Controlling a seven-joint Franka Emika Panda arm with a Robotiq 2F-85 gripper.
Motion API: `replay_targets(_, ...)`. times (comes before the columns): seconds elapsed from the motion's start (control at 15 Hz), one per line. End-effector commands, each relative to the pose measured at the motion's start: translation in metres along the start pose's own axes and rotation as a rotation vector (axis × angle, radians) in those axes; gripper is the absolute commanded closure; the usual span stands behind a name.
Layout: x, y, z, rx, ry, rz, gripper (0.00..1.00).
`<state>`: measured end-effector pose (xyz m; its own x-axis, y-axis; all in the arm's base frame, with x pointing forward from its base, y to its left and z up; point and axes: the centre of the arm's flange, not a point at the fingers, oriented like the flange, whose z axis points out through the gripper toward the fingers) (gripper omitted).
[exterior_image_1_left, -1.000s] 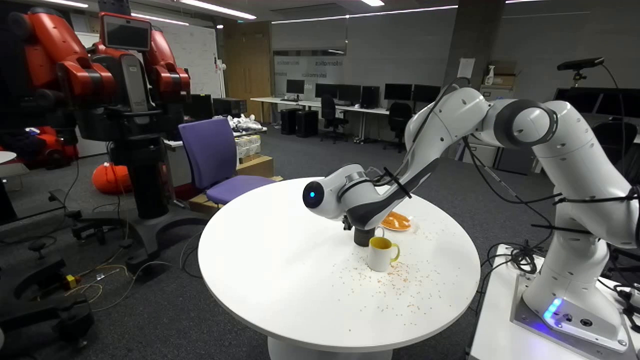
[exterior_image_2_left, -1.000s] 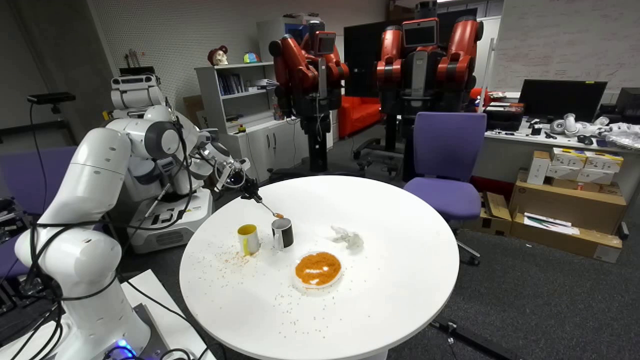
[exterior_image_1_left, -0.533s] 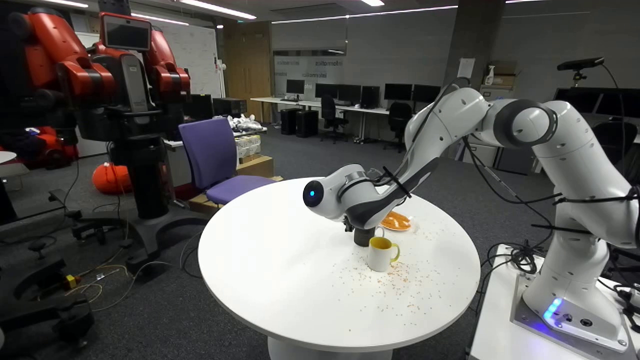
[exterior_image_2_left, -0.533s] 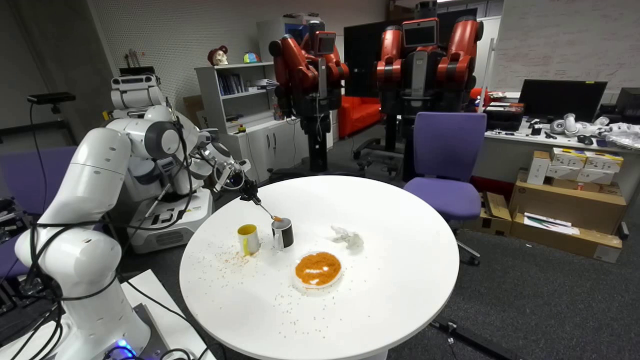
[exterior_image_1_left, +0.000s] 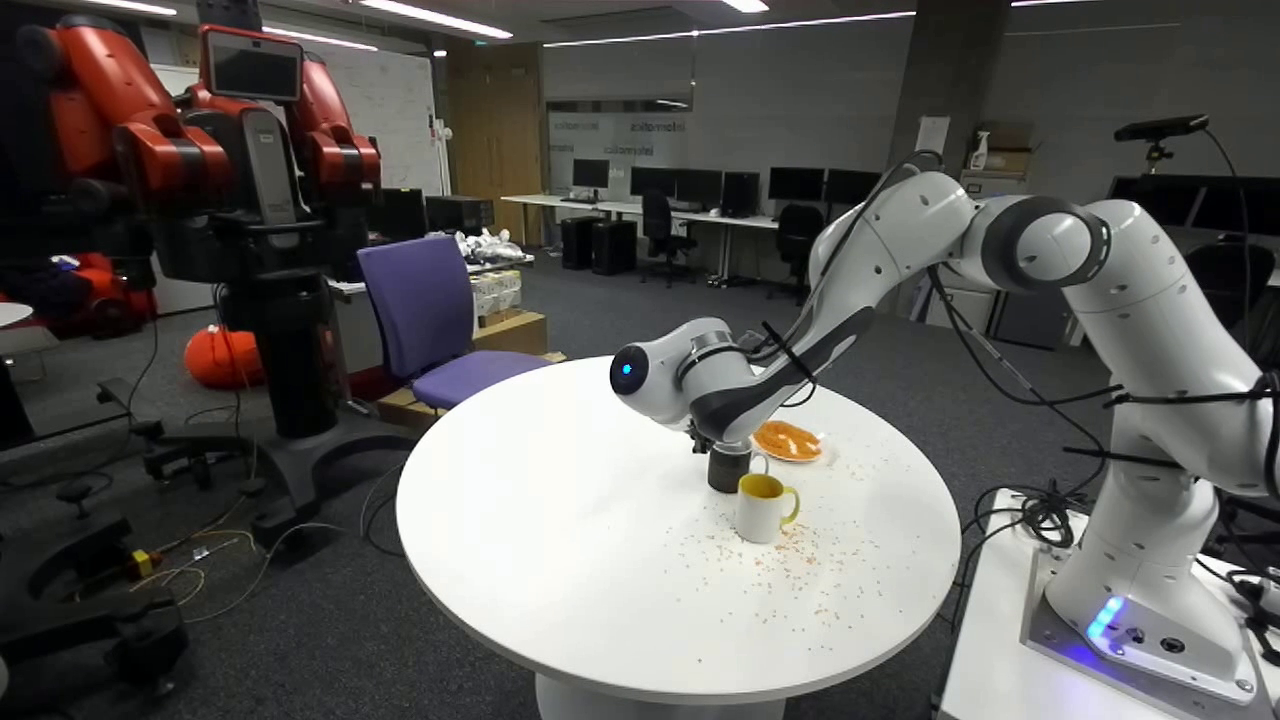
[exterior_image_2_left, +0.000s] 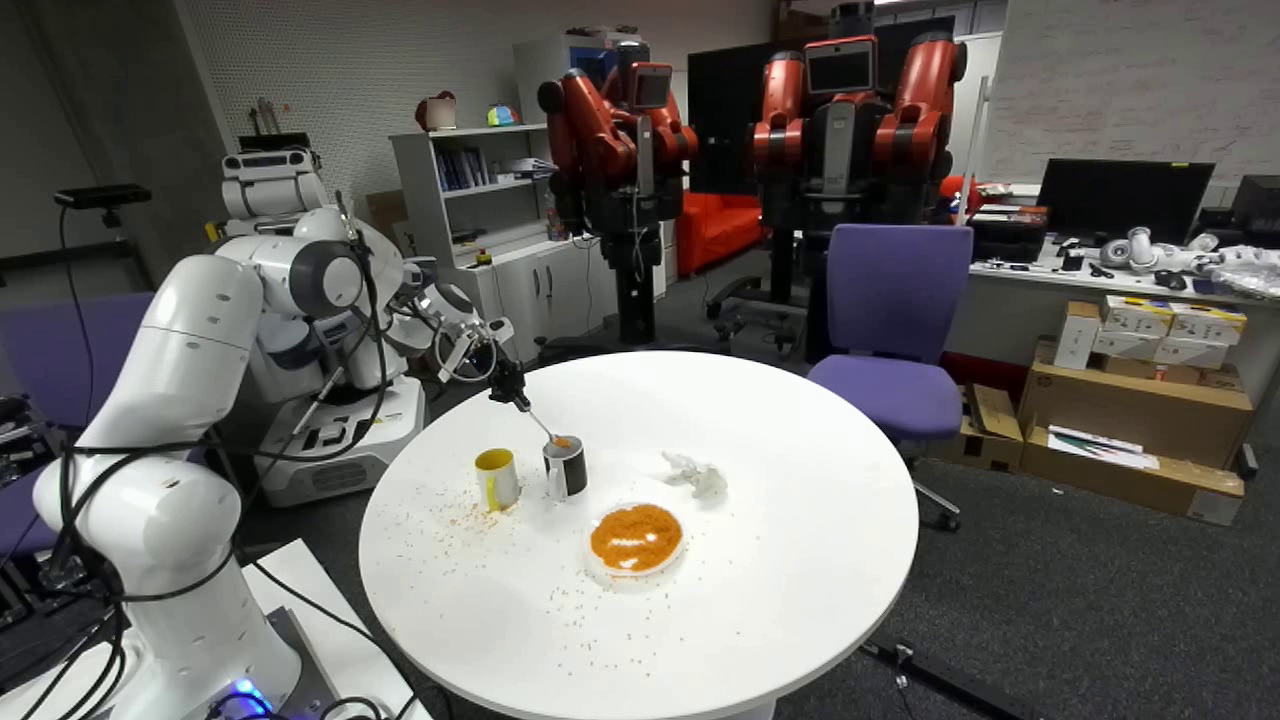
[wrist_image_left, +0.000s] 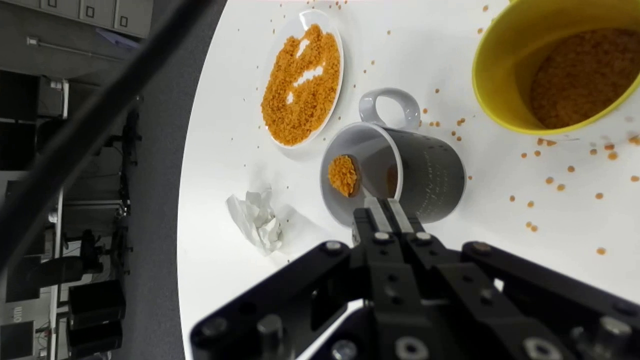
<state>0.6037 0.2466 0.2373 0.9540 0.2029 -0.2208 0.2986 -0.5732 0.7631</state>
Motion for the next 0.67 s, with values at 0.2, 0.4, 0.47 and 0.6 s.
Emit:
replay_targets(0.2,0.0,0.028,0.004,0.114,0.044,-0.033,1.0)
replay_targets(0.4,0.005,0.031,0.004,0.16,0.065,-0.062,1.0)
replay_targets(0.47,0.007,0.032,0.004,0.173,0.071,-0.072,1.0)
replay_targets(0.6,0.009,0.036,0.006,0.2,0.071,-0.084,1.0)
